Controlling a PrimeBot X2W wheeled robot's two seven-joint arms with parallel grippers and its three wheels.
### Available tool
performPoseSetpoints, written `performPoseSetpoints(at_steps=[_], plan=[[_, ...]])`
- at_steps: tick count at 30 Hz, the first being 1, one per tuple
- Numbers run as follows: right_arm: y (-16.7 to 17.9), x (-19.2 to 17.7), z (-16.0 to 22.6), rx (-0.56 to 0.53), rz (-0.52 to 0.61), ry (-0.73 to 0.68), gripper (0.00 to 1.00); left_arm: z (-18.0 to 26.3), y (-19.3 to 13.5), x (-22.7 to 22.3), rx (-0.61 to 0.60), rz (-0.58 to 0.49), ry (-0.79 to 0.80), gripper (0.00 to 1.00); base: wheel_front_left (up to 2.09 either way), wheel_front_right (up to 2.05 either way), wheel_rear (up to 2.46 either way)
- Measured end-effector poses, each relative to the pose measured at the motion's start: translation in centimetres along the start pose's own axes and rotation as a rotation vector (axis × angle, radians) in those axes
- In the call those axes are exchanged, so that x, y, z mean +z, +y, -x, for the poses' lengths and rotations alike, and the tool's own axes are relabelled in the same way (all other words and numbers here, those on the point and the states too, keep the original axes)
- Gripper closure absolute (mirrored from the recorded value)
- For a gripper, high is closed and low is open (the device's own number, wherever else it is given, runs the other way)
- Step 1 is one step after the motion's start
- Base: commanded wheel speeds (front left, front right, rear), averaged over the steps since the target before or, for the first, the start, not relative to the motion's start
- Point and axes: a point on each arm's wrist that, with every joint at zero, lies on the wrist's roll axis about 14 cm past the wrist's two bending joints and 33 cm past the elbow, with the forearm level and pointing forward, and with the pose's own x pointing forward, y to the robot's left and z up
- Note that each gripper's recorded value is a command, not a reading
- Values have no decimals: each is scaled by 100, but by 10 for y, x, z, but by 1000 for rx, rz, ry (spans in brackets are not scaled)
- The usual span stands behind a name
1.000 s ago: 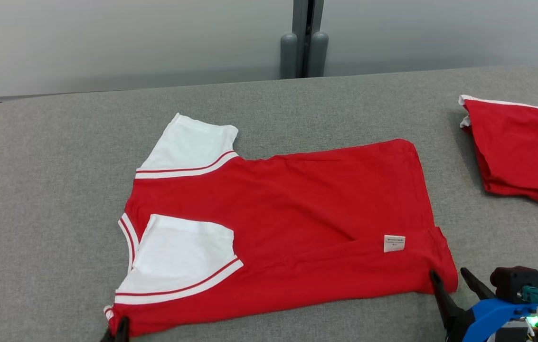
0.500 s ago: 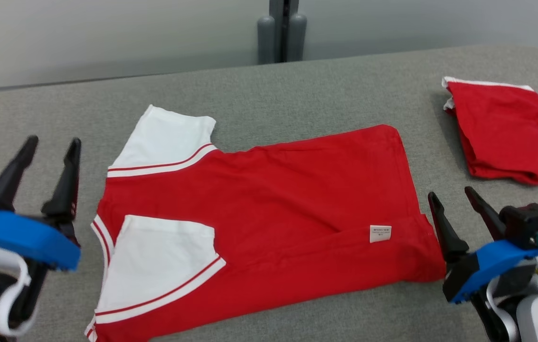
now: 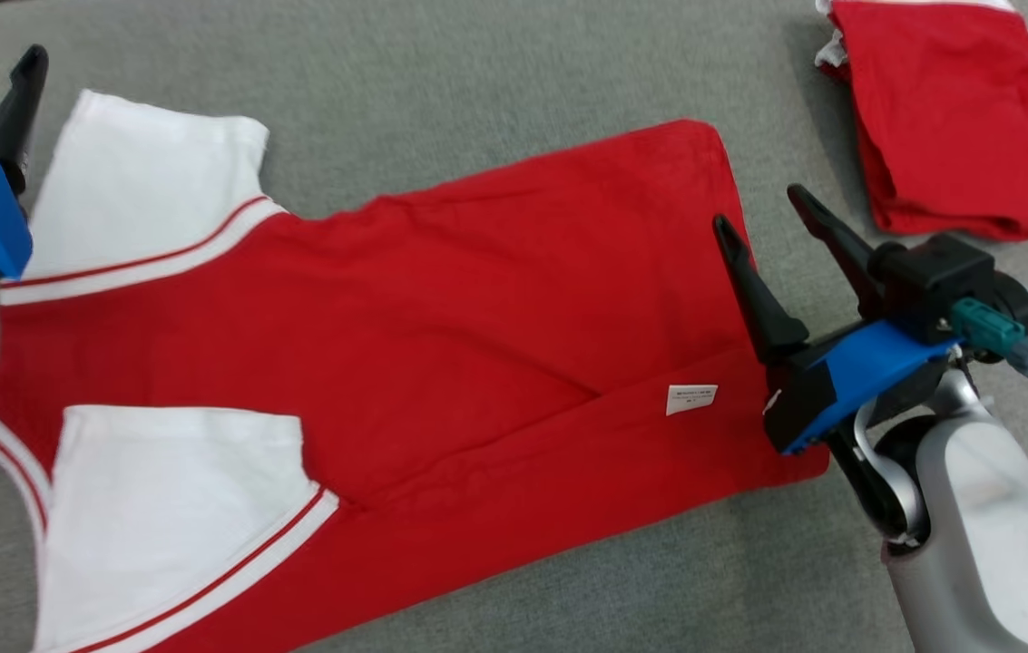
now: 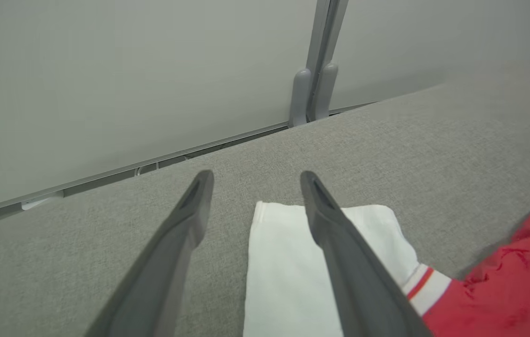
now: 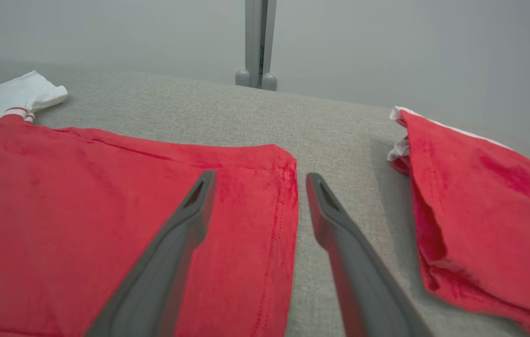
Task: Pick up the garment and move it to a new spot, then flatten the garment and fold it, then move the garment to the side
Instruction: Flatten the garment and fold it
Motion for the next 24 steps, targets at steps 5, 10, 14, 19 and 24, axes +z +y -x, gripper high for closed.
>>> performPoseSetpoints(at_steps=[5, 10, 14, 19, 24], plan=[[-4, -13, -14, 3, 15, 27, 0, -38, 4, -39, -10, 14, 126, 0, 0, 0, 0], [-10, -21, -20, -9, 23, 42, 0, -59, 1, -64, -28, 32, 213, 0, 0, 0, 0], [-14, -23, -21, -16, 25, 44, 0, -65, -2, -85, -40, 27, 297, 0, 0, 0, 0], [-16, -25, -23, -20, 27, 44, 0, -71, 0, -89, -37, 24, 325, 0, 0, 0, 0], [-14, -26, -26, -13, 27, 44, 0, -73, -4, -94, -55, 25, 350, 58, 0, 0, 0]])
